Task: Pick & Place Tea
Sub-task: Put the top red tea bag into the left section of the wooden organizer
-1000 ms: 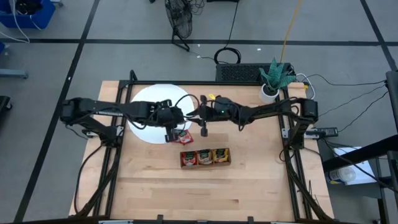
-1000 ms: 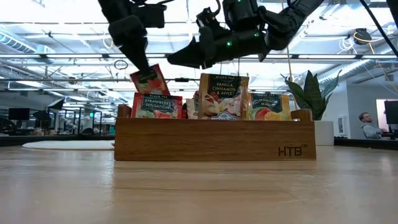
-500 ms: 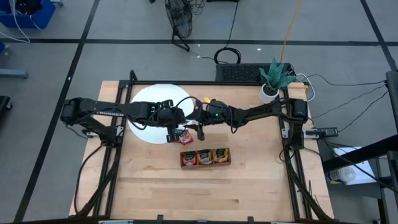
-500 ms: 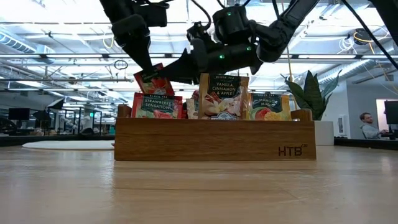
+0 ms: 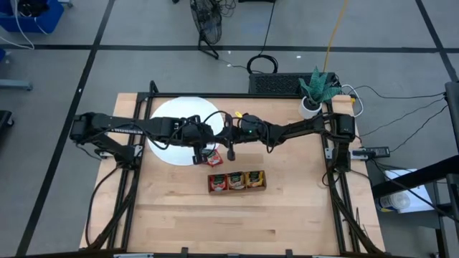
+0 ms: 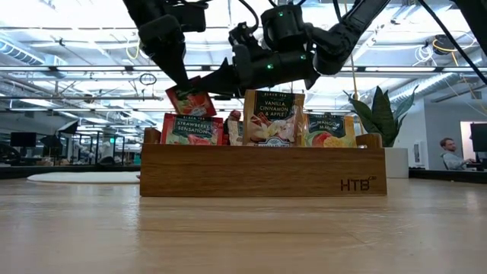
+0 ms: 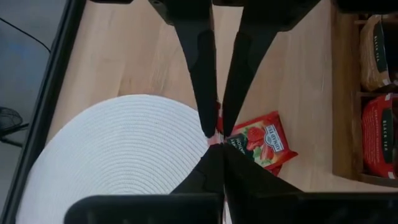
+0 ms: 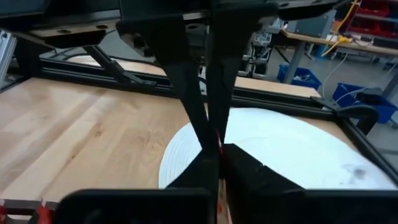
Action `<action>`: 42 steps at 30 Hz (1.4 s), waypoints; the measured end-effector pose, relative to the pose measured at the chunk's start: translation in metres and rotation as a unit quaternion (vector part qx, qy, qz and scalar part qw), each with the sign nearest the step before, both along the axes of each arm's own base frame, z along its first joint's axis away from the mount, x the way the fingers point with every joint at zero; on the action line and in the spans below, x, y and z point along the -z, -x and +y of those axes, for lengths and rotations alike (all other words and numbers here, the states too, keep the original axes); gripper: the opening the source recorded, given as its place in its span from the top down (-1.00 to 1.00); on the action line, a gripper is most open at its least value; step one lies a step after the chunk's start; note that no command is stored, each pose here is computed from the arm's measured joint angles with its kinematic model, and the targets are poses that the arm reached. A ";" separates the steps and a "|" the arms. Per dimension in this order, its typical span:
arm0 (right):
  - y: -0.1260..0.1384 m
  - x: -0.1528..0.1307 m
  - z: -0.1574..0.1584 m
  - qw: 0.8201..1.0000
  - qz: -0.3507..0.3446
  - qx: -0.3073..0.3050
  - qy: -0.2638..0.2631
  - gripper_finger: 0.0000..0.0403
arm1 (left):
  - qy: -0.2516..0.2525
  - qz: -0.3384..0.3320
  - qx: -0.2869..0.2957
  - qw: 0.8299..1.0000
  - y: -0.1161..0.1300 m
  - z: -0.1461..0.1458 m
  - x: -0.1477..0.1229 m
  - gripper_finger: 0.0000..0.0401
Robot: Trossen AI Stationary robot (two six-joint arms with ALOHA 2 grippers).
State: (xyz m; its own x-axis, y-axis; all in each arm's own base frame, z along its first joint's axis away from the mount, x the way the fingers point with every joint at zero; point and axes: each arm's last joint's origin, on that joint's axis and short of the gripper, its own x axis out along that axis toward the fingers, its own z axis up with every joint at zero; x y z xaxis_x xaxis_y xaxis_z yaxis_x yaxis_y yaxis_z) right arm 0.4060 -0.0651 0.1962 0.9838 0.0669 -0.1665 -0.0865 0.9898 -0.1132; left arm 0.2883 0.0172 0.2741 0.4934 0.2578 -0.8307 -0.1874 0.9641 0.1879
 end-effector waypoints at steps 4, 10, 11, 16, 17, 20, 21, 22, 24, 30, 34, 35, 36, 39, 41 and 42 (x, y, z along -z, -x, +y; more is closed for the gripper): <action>0.000 -0.001 0.000 1.000 -0.004 -0.001 0.011 1.00 | -0.001 -0.010 0.000 1.000 -0.001 0.000 -0.001 0.94; 0.000 -0.005 0.009 1.000 -0.012 -0.008 -0.004 1.00 | -0.020 -0.076 -0.003 0.997 0.020 -0.010 -0.031 0.94; 0.002 -0.006 0.014 1.000 -0.011 -0.013 -0.004 1.00 | -0.030 -0.084 -0.006 0.996 0.025 -0.011 -0.035 0.96; 0.017 -0.019 0.053 0.999 -0.021 -0.044 -0.012 1.00 | -0.068 -0.148 -0.037 0.986 0.055 -0.010 -0.046 0.96; 0.021 -0.022 0.063 0.999 -0.023 -0.045 -0.012 1.00 | -0.073 -0.166 -0.045 0.982 0.060 -0.008 -0.045 0.93; 0.034 -0.028 0.097 0.999 -0.030 -0.037 -0.013 1.00 | -0.077 -0.202 -0.061 0.974 0.072 -0.004 -0.031 0.86; 0.037 -0.028 0.108 0.999 -0.031 -0.031 -0.019 1.00 | -0.077 -0.228 -0.065 0.968 0.075 -0.002 -0.029 0.85; 0.039 -0.029 0.119 0.998 -0.039 -0.030 -0.031 1.00 | -0.080 -0.245 -0.067 0.964 0.078 -0.001 -0.025 0.83; 0.045 -0.026 0.139 0.997 -0.042 -0.024 -0.056 1.00 | -0.088 -0.270 -0.066 0.956 0.082 0.001 -0.017 0.82; 0.036 0.011 0.184 0.993 -0.047 0.037 -0.098 1.00 | -0.095 -0.347 -0.063 0.931 0.085 0.002 -0.005 0.82; 0.021 0.034 0.198 0.993 -0.041 0.084 -0.076 1.00 | -0.094 -0.361 -0.064 0.926 0.085 0.002 0.003 0.81; 0.018 0.039 0.201 0.992 -0.039 0.097 -0.065 1.00 | -0.092 -0.359 -0.065 0.926 0.086 0.002 0.006 0.81; 0.019 0.044 0.203 0.992 -0.032 0.113 -0.052 1.00 | -0.088 -0.362 -0.066 0.926 0.086 0.001 0.006 0.81; 0.015 0.054 0.208 0.989 -0.029 0.145 -0.030 1.00 | -0.077 -0.364 -0.066 0.926 0.088 0.000 0.010 0.81; 0.018 0.056 0.211 0.986 -0.024 0.166 -0.017 1.00 | -0.064 -0.369 -0.064 0.925 0.088 -0.002 0.012 0.81; 0.019 0.057 0.212 0.986 -0.019 0.165 -0.015 1.00 | -0.060 -0.365 -0.065 0.927 0.089 -0.002 0.015 0.81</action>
